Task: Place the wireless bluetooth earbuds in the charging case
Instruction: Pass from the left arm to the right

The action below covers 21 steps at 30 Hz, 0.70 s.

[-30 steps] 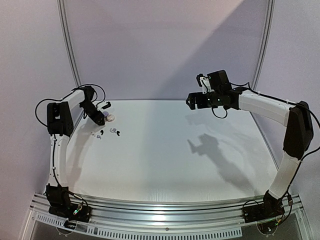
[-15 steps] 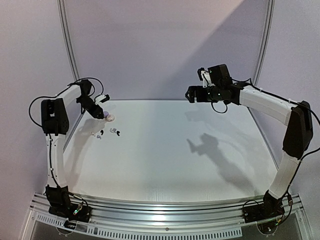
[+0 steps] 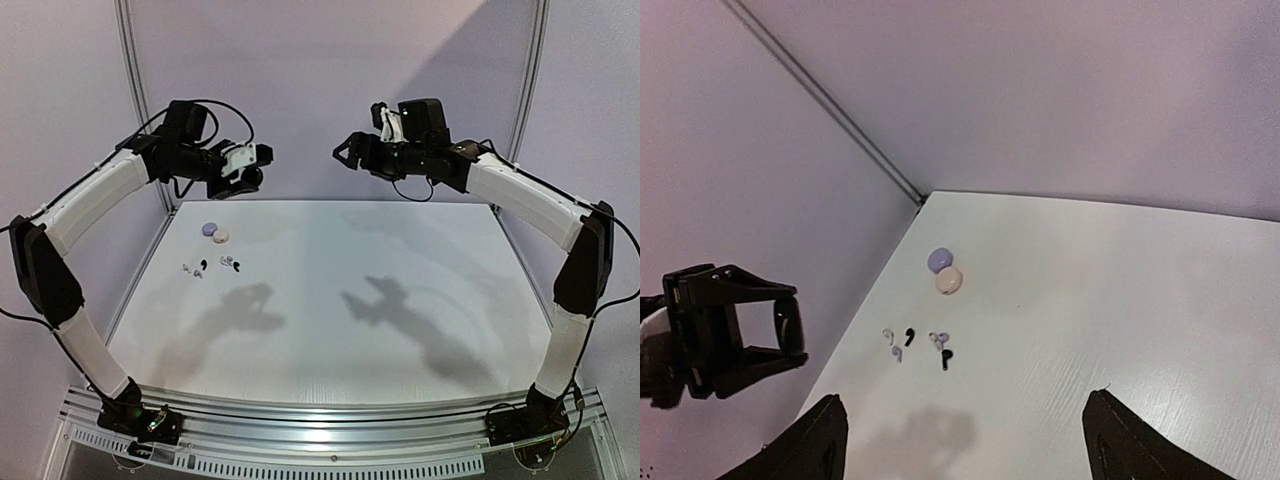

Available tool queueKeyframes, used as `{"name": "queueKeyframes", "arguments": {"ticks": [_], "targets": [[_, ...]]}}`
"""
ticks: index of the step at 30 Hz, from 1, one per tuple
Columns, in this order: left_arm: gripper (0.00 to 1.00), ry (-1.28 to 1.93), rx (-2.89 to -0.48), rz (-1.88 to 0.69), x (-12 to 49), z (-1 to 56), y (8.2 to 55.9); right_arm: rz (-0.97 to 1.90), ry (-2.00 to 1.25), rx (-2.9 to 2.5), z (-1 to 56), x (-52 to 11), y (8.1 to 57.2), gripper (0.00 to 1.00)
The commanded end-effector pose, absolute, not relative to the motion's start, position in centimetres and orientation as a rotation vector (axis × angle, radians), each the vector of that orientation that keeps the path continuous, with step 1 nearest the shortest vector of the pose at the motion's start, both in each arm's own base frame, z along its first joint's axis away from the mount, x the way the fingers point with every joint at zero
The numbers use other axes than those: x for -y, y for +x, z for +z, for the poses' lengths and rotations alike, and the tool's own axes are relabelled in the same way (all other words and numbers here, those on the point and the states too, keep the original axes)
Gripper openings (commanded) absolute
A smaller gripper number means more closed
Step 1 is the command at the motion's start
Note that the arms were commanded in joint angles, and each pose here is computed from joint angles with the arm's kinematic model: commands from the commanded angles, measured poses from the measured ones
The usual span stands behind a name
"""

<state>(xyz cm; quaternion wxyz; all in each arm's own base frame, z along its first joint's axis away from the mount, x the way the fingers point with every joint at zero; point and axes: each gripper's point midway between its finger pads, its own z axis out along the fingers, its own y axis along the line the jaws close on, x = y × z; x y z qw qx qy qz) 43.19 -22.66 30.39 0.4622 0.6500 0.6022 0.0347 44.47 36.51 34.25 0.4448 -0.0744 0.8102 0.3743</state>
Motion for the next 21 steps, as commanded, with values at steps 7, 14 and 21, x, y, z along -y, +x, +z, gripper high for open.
{"name": "queueKeyframes", "arguments": {"ticks": [7,14,21], "targets": [[0.46,1.701,-1.049,0.303,28.4,30.7,39.6,1.316,-0.49,-1.928,34.5,-45.4,38.2,0.76],[0.45,1.675,-1.081,0.267,29.0,31.2,39.4,1.378,-0.498,-1.966,32.2,-47.9,38.2,0.69],[0.45,1.678,-1.091,0.226,29.2,30.9,39.0,1.435,-0.508,-1.951,31.5,-49.3,37.9,0.64]]}}
